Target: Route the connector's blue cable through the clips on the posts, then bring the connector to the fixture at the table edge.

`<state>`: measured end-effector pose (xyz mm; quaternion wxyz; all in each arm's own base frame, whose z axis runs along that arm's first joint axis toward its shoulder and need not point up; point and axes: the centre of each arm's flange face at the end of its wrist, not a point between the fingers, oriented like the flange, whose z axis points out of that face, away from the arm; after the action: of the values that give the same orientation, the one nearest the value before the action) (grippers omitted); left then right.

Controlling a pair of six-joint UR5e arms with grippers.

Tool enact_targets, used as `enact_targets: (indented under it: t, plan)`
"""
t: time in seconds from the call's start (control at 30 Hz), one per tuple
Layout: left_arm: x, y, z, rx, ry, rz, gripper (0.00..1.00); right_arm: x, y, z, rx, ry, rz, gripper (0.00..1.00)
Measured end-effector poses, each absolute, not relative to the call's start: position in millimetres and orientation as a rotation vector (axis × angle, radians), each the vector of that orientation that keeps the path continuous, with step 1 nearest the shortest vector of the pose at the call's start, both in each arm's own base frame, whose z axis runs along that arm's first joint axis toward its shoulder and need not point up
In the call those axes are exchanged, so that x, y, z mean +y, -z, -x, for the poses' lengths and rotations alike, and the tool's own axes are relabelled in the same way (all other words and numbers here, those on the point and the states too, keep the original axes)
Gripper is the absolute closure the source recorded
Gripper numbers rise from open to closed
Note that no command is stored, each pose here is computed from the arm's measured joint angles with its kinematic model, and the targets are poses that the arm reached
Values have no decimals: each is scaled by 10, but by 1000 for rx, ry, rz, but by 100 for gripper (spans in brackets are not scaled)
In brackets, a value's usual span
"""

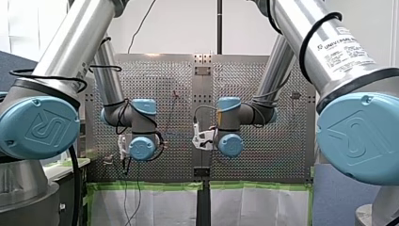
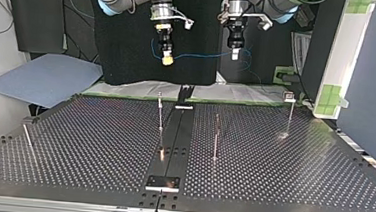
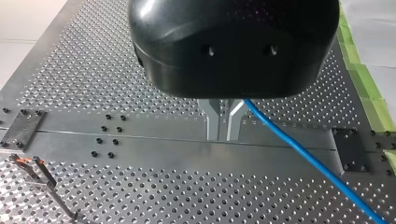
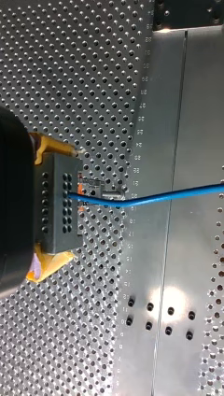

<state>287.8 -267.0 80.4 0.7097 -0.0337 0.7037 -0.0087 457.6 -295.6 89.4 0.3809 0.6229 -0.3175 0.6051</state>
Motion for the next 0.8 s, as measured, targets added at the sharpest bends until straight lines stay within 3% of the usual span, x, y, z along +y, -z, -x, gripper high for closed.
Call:
enact_targets:
  t: [0.8]
  plan:
    - [-2663, -607, -2854, 1605, 2, 48, 93, -2952, -897, -4572, -811, -1544, -1590, 100]
